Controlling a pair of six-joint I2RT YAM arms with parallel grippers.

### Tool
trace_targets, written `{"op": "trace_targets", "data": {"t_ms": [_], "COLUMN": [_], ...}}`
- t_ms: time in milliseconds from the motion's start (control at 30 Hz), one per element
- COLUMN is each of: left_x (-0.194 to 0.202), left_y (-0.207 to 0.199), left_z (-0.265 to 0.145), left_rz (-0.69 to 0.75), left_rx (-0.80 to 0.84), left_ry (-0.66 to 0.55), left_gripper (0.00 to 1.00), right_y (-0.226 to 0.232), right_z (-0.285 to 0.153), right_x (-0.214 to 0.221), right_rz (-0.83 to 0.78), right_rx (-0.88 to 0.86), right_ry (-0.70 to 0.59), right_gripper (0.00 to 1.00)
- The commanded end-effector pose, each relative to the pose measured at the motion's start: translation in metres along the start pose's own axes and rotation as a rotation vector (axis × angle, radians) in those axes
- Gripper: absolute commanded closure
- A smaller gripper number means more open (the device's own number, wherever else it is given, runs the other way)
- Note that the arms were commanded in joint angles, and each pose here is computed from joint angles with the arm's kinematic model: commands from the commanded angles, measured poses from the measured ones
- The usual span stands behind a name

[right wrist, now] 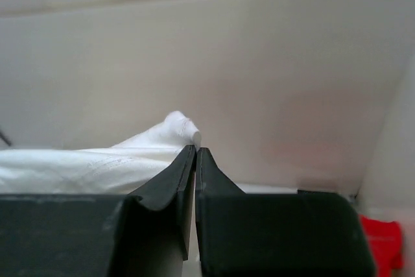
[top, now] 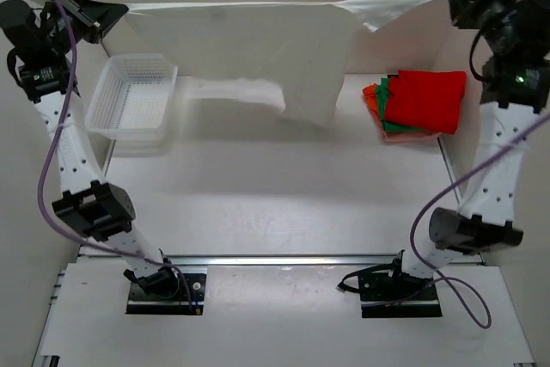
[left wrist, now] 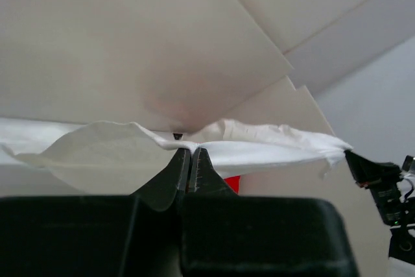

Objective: Fold and stack the t-shirts
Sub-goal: Flatten out the tshirt

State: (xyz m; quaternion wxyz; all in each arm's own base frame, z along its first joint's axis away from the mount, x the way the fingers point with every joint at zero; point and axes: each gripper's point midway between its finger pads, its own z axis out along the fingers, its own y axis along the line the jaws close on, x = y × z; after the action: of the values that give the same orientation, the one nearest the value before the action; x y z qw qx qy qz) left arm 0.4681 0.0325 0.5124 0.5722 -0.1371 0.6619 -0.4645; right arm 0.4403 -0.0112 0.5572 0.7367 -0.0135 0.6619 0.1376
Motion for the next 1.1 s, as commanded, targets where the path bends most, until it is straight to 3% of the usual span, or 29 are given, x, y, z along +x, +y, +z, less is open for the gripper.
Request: {"op": "trace_targets", "data": {"t_ms": [0,100,200,233,267,333,367,567,700,800,900,1000,1067], "left_x": [-0.003,0.021,0.041,0.050,0.057,0.091,0.105,0.234,0.274,0.277,0.269,0.271,0.269], "left_y": [-0.075,-0.078,-0.060,-0.035,-0.043,-0.004,-0.009,0.052,0.069,0.075,0.060,0.071,0.105], "left_z": [-0.036,-0.041,-0.051,-0.054,-0.063,-0.072,-0.082,-0.129,-0.154,-0.166,-0.159,-0.137,-0.108], "left_rz": [0.109,0.097,0.082,0.050,0.070,0.045,0.043,0.099,0.103,0.133,0.120,0.070,0.006], "left_rx": [0.112,0.116,0.081,0.042,0.048,-0.016,-0.028,-0.256,-0.321,-0.397,-0.350,-0.361,-0.427], "left_ry": [-0.062,-0.035,-0.020,-0.013,-0.015,0.024,0.041,0.164,0.212,0.180,0.172,0.234,0.326], "left_gripper": [1.00,1.00,1.00,1.00,1.00,1.00,1.00,1.00,1.00,1.00,1.00,1.00,1.00], "right_y": [0.017,0.015,0.012,0.009,0.004,0.001,-0.005,0.007,0.019,0.025,0.048,0.052,0.031], "right_z": [-0.062,-0.062,-0.061,-0.065,-0.063,-0.087,-0.089,-0.149,-0.172,-0.189,-0.186,-0.154,-0.097], "right_x": [-0.088,-0.064,-0.022,-0.004,0.023,0.039,0.063,0.122,0.170,0.191,0.179,0.170,0.212], "right_rz": [-0.088,-0.076,-0.042,-0.034,-0.019,-0.003,0.009,0.007,0.038,0.038,0.033,0.057,0.129], "right_rx": [0.011,0.028,0.037,0.057,0.066,0.123,0.150,0.207,0.197,0.201,0.088,0.014,0.022], "right_ry": [-0.255,-0.202,-0.116,-0.086,-0.038,-0.028,0.014,0.121,0.213,0.255,0.233,0.225,0.368], "right_gripper": [1.00,1.00,1.00,1.00,1.00,1.00,1.00,1.00,1.00,1.00,1.00,0.99,0.99]}}
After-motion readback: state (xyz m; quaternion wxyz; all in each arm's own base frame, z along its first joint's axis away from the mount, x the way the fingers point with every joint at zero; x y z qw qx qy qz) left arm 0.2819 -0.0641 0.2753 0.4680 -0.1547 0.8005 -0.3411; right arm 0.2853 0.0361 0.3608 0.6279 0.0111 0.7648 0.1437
